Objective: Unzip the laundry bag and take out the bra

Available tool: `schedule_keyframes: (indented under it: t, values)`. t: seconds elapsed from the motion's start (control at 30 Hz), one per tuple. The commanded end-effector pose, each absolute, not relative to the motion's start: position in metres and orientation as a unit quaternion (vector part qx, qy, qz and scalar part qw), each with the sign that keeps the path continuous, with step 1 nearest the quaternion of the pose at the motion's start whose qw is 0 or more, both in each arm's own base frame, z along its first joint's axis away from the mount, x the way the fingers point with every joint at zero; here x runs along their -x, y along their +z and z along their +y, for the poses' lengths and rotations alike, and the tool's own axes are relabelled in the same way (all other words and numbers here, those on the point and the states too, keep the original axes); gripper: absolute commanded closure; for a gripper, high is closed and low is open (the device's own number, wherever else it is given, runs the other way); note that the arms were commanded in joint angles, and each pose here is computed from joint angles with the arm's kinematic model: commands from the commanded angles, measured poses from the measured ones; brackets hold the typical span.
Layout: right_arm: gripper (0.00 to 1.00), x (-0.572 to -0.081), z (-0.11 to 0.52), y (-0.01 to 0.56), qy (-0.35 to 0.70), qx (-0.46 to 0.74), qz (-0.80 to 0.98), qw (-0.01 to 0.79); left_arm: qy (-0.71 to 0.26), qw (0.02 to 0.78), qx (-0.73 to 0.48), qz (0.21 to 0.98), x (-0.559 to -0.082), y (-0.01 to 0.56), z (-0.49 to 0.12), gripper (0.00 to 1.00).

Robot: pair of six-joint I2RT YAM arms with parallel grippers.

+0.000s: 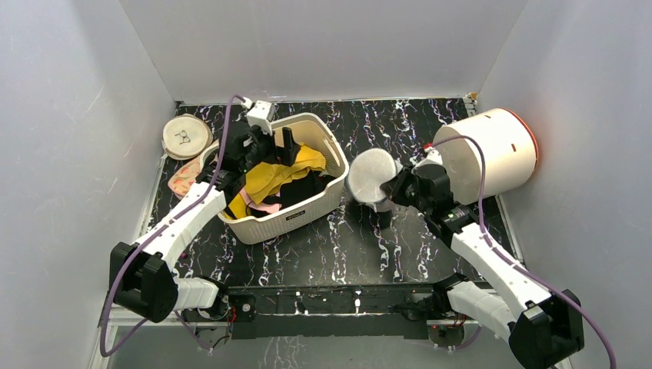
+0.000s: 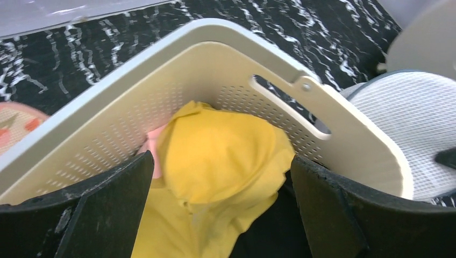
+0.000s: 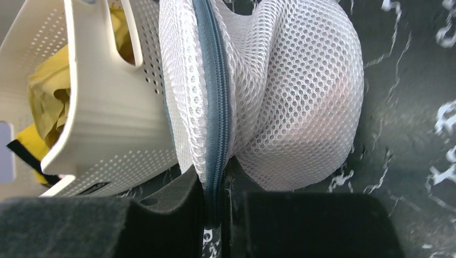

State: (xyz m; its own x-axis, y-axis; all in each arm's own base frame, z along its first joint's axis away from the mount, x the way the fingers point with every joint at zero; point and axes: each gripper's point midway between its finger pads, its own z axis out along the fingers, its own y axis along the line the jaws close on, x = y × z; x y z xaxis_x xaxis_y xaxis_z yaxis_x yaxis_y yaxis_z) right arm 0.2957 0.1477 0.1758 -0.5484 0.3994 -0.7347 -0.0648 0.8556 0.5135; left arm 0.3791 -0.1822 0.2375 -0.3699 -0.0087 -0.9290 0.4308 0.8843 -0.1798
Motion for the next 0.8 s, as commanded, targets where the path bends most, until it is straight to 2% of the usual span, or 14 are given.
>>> schedule_keyframes:
  t: [0.0,0.23,0.33,0.57,0.77]
  values:
    - [0.98,-0.283,0.167,0.197,0.358,-0.137,0.807,0.45,-0.224,0.558,-0.209,0.771,-0.358,0.253,-0.218,0.02]
    - [0.89,-0.259,0.17,0.17,0.352,-0.125,0.845,0.384,-0.254,0.533,-0.349,0.728,-0.281,0.249,-0.297,0.02]
    - [0.87,-0.25,0.168,0.158,0.343,-0.129,0.857,0.361,-0.277,0.514,-0.369,0.723,-0.253,0.248,-0.32,0.02]
    - [0.87,-0.242,0.173,0.143,0.358,-0.118,0.859,0.347,-0.331,0.477,-0.371,0.724,-0.197,0.24,-0.341,0.02]
    - [0.85,-0.231,0.178,0.136,0.365,-0.087,0.868,0.325,-0.301,0.474,-0.454,0.691,-0.159,0.196,-0.346,0.04]
